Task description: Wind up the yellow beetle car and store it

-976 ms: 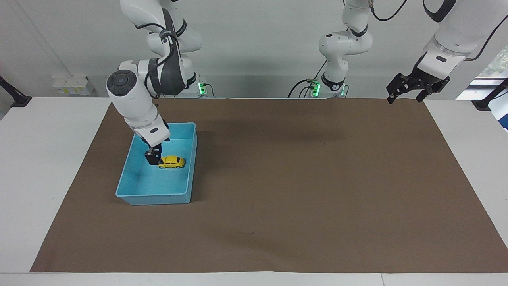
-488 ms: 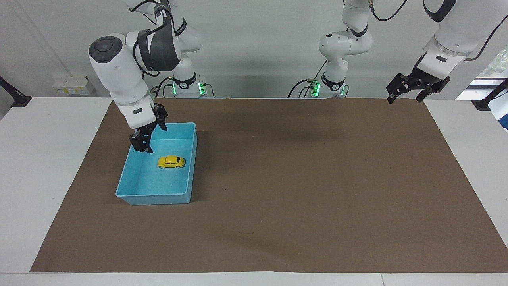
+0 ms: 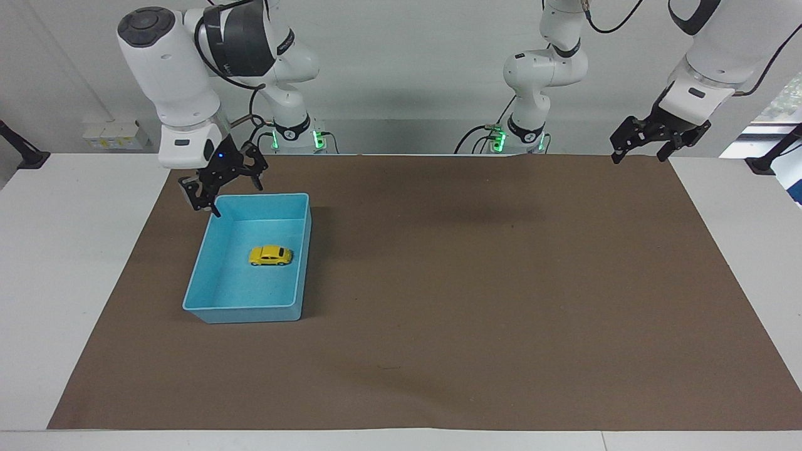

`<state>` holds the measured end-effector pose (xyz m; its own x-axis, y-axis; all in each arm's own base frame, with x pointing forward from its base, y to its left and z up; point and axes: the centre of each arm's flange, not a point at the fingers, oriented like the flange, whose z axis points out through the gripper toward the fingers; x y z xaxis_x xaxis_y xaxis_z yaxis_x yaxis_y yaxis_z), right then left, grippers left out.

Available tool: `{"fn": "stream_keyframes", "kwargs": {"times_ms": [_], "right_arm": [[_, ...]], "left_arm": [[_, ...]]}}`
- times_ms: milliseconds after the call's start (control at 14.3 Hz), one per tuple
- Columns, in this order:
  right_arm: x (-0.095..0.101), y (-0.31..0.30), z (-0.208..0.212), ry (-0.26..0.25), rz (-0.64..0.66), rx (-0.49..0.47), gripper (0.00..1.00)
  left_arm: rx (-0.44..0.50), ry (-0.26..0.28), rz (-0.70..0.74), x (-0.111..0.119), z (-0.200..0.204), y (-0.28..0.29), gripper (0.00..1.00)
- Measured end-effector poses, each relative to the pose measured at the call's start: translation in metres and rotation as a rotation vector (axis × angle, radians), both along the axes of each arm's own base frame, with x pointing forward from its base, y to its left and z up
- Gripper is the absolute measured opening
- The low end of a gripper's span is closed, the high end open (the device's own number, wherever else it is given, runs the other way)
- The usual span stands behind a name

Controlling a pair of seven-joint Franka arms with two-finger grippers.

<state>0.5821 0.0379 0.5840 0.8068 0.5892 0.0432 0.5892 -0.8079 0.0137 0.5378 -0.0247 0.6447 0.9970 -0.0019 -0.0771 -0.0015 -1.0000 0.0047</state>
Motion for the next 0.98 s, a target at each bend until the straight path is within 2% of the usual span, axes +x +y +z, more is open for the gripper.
{"fn": "stream_keyframes", "kwargs": {"times_ms": [558, 767, 976], "right_arm": [[-0.011, -0.024, 0.034, 0.065, -0.534, 0.015, 1.00], [-0.015, -0.047, 0.050, 0.069, -0.603, 0.026, 1.00], [-0.016, -0.049, 0.055, 0.063, -0.607, 0.028, 1.00]], "left_arm": [[0.000, 0.000, 0.000, 0.000, 0.000, 0.000, 1.00], [0.000, 0.000, 0.000, 0.000, 0.000, 0.000, 1.00], [0.000, 0.000, 0.000, 0.000, 0.000, 0.000, 1.00]]}}
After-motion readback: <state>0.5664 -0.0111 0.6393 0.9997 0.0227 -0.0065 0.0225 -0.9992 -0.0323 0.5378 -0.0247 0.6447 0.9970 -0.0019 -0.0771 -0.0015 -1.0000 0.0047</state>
